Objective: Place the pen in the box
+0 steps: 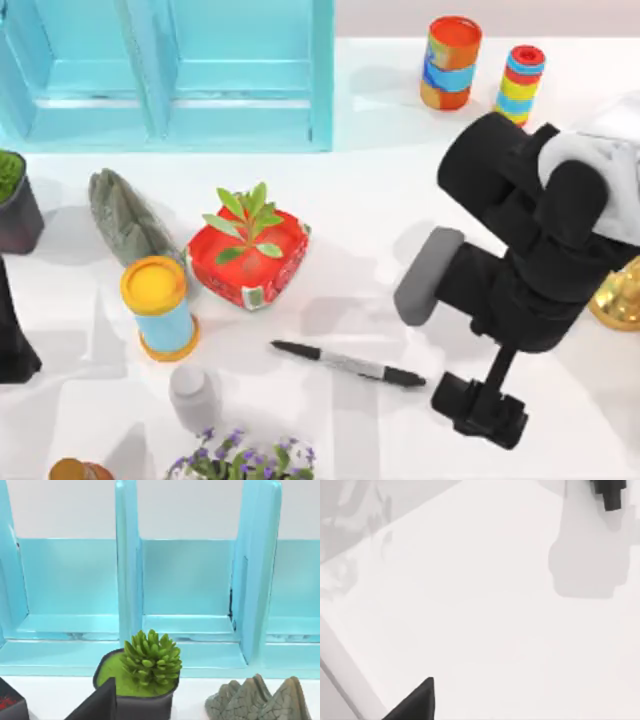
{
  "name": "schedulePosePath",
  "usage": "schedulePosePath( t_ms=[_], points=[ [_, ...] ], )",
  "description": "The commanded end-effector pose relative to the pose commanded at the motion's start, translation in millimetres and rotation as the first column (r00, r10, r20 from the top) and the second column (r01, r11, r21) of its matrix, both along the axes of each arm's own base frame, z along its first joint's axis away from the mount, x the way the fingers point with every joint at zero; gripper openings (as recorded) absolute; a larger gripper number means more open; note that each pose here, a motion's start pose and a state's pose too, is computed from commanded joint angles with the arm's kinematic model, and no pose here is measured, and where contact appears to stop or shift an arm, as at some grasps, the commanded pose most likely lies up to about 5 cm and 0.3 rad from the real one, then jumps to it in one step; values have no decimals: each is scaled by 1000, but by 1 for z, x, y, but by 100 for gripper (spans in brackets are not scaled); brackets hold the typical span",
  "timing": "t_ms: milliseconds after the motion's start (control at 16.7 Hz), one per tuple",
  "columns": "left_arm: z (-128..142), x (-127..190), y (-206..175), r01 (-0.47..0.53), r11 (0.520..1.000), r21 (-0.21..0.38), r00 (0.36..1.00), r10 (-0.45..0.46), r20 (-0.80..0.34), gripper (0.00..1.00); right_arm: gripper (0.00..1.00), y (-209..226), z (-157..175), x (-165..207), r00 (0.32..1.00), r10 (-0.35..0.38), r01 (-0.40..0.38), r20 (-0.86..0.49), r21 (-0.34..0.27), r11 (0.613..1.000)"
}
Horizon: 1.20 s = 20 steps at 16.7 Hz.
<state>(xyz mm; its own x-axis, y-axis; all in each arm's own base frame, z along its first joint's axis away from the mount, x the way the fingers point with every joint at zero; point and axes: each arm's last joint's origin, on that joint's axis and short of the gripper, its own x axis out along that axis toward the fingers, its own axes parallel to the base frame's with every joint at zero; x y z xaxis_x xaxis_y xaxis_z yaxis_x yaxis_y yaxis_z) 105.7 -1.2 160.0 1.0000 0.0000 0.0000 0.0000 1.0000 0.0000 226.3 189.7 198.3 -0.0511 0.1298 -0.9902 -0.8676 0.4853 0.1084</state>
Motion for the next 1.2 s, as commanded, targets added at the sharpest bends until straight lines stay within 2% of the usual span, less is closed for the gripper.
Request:
schedulePosePath(
  t_ms=[120, 300, 660, 1020, 1200],
  points=[
    [0, 0, 0, 0, 1000, 0, 1000, 0, 0, 100, 100, 28, -14, 17, 992, 72, -80, -101, -76, 994],
    [0, 0, 0, 0, 1000, 0, 1000, 0, 0, 100, 100, 64, -27, 42, 974, 144, -166, -173, -117, 979],
    [0, 0, 0, 0, 1000, 0, 1000, 0, 0, 100, 100, 99, -18, 81, 971, 213, -221, -107, -65, 973],
    [0, 0, 0, 0, 1000, 0, 1000, 0, 0, 100, 100, 101, -14, 83, 972, 218, -224, -89, -54, 973],
    [0, 0, 0, 0, 1000, 0, 1000, 0, 0, 100, 100, 102, -27, 83, 972, 216, -222, -96, -58, 973]
  ],
)
